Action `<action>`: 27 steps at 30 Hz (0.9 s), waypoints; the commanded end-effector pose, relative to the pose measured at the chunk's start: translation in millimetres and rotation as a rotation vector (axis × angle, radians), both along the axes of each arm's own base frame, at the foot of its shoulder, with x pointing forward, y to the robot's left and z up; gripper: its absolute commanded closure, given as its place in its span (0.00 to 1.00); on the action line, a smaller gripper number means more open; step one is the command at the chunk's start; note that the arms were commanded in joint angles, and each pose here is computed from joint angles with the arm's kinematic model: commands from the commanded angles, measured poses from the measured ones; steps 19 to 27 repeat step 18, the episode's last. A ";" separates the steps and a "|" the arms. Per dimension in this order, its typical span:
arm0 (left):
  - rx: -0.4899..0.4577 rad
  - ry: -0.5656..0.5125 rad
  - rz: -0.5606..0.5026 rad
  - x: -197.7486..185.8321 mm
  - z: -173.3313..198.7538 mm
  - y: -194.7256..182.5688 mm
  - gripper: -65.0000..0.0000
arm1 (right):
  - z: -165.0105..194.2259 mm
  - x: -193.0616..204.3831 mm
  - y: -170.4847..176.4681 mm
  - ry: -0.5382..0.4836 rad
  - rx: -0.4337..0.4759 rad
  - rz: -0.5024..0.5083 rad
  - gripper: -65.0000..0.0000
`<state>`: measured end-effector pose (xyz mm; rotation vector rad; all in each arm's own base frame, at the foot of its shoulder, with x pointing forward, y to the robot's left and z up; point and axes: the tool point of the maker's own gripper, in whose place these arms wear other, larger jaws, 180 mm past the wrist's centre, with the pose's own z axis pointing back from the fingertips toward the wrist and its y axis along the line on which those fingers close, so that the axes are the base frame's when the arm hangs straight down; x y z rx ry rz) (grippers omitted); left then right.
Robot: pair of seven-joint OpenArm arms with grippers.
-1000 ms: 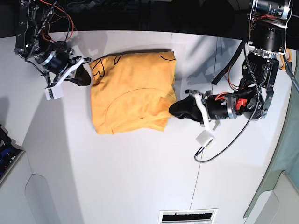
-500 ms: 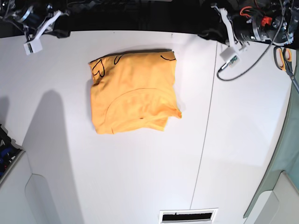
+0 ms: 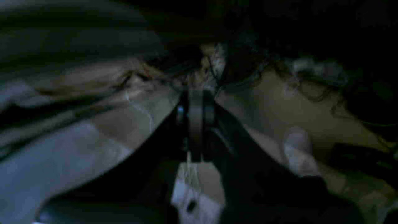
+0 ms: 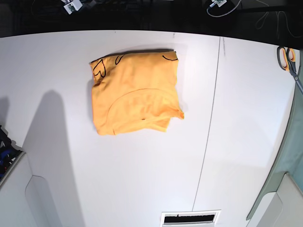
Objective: Layout the t-shirt on the table in an organized manner, then fold the t-shirt properly
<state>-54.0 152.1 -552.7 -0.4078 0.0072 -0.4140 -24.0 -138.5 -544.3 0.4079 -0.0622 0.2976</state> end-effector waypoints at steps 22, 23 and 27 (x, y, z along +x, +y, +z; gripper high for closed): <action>0.150 0.147 -0.171 19.6 -87.3 -25.4 0.93 | -67.6 11.3 -27.8 0.150 -0.156 0.119 1.00; 0.150 0.147 -0.171 19.6 -87.3 -25.4 0.93 | -67.6 11.3 -27.8 0.150 -0.156 0.119 1.00; 0.150 0.147 -0.171 19.6 -87.3 -25.4 0.93 | -67.6 11.3 -27.8 0.150 -0.156 0.119 1.00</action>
